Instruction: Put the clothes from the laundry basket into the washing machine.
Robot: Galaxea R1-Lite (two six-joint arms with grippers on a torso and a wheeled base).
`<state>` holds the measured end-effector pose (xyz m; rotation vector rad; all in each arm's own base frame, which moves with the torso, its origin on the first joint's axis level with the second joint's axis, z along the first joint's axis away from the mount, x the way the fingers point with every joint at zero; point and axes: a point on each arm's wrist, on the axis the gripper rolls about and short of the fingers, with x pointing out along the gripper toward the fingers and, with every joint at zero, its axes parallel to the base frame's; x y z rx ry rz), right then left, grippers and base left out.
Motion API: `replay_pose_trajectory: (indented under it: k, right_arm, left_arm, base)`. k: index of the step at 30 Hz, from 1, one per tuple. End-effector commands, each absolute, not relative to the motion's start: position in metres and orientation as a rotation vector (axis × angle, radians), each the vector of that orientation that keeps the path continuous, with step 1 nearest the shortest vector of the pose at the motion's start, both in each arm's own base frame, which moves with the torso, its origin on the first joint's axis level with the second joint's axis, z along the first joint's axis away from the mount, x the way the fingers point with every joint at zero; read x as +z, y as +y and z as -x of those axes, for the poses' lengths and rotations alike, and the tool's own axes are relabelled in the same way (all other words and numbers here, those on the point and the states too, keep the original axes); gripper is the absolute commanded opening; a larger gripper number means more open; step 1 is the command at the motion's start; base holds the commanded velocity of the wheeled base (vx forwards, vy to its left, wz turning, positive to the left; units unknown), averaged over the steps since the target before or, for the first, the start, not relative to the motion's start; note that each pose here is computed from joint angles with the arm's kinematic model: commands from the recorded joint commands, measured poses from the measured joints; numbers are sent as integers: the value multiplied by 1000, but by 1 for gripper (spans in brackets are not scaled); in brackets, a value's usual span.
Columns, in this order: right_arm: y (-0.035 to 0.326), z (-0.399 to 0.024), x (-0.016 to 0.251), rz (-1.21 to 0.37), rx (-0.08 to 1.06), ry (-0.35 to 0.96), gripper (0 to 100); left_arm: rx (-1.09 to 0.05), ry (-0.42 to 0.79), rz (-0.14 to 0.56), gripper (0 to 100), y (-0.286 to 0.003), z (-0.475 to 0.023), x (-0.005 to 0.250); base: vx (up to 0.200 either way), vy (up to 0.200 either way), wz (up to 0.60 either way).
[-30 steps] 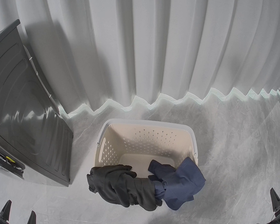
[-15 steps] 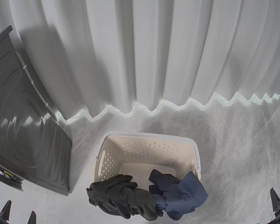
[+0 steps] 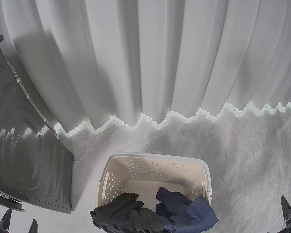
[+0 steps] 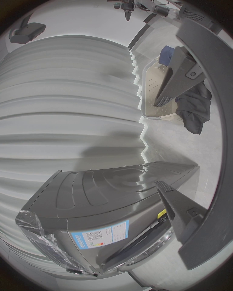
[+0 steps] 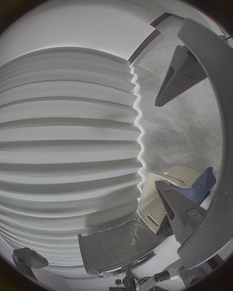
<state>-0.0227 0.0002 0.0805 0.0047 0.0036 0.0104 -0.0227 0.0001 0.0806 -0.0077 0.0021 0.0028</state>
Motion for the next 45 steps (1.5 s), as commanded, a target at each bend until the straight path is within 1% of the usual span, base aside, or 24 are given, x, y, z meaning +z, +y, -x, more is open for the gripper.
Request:
replay_pose_trajectory:
  k: [1, 8, 17, 41, 45]
  right_arm:
    - [0, 22, 76, -5, 11, 15, 100]
    - [0, 22, 76, -5, 9, 14, 100]
    - [0, 22, 76, -5, 11, 14, 100]
    - [0, 22, 76, -5, 9, 14, 100]
    - [0, 22, 76, -5, 9, 14, 100]
  left_arm:
    - [3, 0, 8, 100, 0, 23, 76]
    - [3, 0, 9, 100, 0, 23, 76]
    - [3, 0, 8, 100, 0, 23, 76]
    - [3, 0, 8, 100, 0, 23, 76]
    - [3, 0, 9, 100, 0, 23, 76]
  base:
    - [0, 0, 0]
    - [0, 0, 0]
    - [200, 0, 0]
    - [0, 0, 0]
    - [200, 0, 0]
